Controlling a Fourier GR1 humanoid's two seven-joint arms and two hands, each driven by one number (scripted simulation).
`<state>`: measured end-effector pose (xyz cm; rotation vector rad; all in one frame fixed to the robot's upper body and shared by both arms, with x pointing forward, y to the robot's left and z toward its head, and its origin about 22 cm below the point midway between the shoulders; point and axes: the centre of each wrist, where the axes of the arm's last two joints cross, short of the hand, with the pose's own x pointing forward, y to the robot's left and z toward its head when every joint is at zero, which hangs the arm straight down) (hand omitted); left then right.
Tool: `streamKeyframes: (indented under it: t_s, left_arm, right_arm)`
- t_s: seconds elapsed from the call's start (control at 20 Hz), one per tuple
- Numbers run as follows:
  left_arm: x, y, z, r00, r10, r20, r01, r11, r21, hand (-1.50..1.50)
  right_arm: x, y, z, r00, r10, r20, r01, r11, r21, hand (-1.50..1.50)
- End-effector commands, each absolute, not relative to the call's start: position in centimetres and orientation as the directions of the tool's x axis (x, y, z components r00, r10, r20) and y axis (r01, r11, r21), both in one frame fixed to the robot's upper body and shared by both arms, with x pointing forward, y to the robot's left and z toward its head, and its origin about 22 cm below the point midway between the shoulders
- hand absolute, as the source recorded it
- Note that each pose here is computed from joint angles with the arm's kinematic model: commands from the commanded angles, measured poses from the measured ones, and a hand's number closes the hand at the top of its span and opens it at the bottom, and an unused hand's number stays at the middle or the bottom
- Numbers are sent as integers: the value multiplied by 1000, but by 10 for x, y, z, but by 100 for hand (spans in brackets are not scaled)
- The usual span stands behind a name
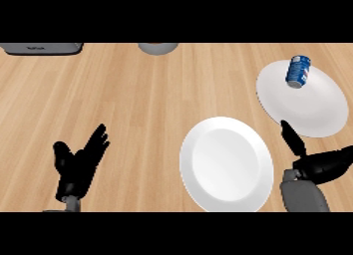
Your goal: Pick the can from the plate and place it in the plate
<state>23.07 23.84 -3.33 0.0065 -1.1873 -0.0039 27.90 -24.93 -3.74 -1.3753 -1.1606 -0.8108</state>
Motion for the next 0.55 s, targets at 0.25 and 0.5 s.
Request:
streamKeyframes:
  t_s: [0.25, 0.5]
  left_arm:
    - [223, 253, -46, 370, -22, 929, 14, 1000, 18, 0]
    - [222, 252, -42, 372, -3, 928, 6, 1000, 1, 0]
  right_arm:
    - [245, -219, -56, 319, 155, 935, 932, 125, -339, -150]
    - [246, -205, -67, 316, 170, 933, 931, 132, -339, -150]
